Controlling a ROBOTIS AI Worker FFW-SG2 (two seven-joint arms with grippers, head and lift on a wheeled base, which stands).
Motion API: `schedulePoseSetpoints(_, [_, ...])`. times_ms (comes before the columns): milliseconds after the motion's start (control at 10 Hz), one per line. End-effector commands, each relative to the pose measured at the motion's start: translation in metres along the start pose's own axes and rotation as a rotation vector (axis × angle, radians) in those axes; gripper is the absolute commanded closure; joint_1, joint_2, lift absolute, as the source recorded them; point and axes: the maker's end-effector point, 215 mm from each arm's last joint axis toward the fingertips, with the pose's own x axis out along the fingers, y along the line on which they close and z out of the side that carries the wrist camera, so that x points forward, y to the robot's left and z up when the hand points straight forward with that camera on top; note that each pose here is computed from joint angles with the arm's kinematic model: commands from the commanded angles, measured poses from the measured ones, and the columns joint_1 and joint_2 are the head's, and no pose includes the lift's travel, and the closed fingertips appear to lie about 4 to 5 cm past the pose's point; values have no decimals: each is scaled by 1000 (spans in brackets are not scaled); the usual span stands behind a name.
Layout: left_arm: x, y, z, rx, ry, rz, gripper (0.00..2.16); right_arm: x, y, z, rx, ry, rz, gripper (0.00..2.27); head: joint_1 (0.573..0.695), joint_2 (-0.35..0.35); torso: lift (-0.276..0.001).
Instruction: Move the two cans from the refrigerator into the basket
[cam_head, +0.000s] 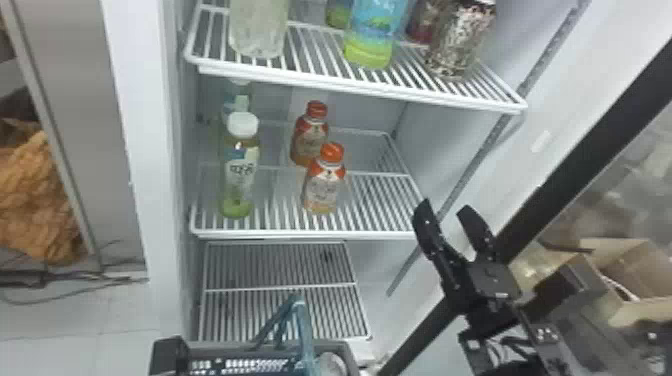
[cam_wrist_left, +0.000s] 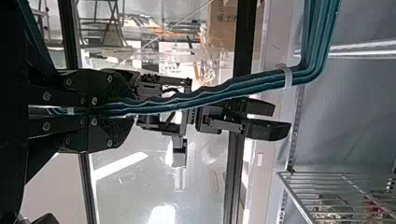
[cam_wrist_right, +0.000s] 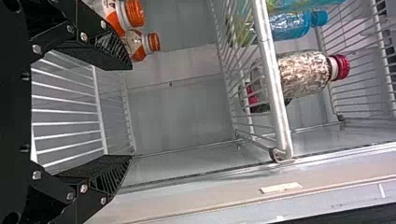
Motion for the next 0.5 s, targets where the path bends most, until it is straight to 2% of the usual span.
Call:
schedulePoseSetpoints(0, [0,0,-1,-4,-1,-2,1208,0,-2,3,0,-15,-3,371,695,-350,-266])
schedulePoseSetpoints(400, [-1,0,-1,-8,-7,-5,1210,-2,-2,5,4,-25,-6,371,695,-350,-266])
